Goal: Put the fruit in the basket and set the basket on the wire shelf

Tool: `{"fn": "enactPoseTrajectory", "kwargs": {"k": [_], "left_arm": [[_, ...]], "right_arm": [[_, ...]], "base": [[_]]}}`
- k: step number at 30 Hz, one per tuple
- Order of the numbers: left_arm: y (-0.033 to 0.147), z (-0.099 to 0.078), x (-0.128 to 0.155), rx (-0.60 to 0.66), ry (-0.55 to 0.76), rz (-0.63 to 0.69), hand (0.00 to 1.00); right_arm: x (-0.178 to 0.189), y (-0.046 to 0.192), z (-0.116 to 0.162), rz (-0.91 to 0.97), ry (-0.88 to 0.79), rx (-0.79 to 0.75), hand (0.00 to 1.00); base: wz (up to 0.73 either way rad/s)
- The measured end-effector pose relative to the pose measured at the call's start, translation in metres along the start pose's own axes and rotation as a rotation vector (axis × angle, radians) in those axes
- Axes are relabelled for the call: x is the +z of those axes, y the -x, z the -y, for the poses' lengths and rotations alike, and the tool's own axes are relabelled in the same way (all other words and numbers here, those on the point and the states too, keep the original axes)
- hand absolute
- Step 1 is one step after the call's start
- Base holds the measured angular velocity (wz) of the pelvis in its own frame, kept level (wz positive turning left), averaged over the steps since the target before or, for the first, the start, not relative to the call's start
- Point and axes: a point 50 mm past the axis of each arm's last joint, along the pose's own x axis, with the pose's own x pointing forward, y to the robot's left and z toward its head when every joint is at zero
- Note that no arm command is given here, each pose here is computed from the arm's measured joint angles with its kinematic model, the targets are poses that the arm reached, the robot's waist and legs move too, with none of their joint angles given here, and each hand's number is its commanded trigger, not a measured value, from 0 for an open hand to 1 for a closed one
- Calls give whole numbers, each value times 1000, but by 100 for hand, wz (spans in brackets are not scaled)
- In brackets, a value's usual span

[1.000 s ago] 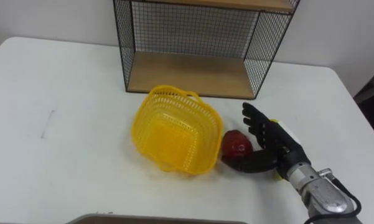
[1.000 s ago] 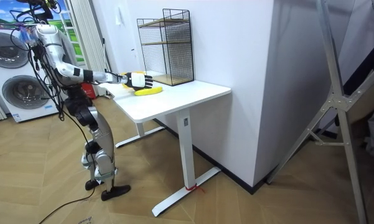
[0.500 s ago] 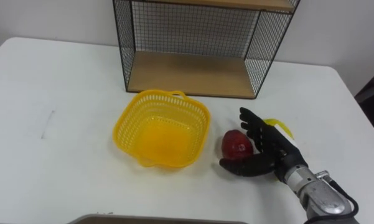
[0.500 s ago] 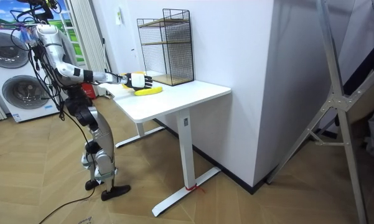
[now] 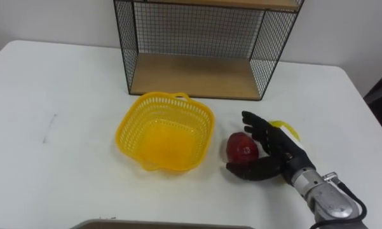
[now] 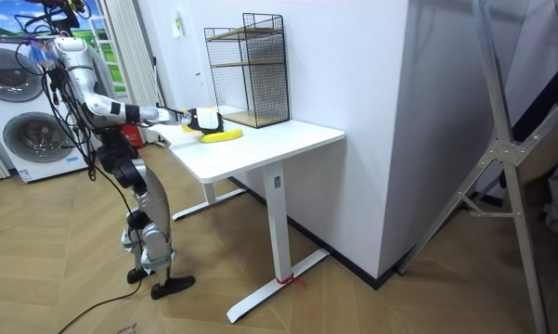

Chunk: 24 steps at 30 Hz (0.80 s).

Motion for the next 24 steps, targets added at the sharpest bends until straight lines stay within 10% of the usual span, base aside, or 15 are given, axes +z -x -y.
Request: {"fn": "enactPoseTrajectory", "kwargs": {"k": [13, 24], "left_arm": [[-2, -4, 5, 10, 0, 12, 0], [-2, -4, 4, 9, -2, 9, 0]], "right_arm": [[3, -4, -1, -25, 299, 8, 100], [-1, -3, -1, -25, 208, -13, 100]], "base": [[2], [0]]}}
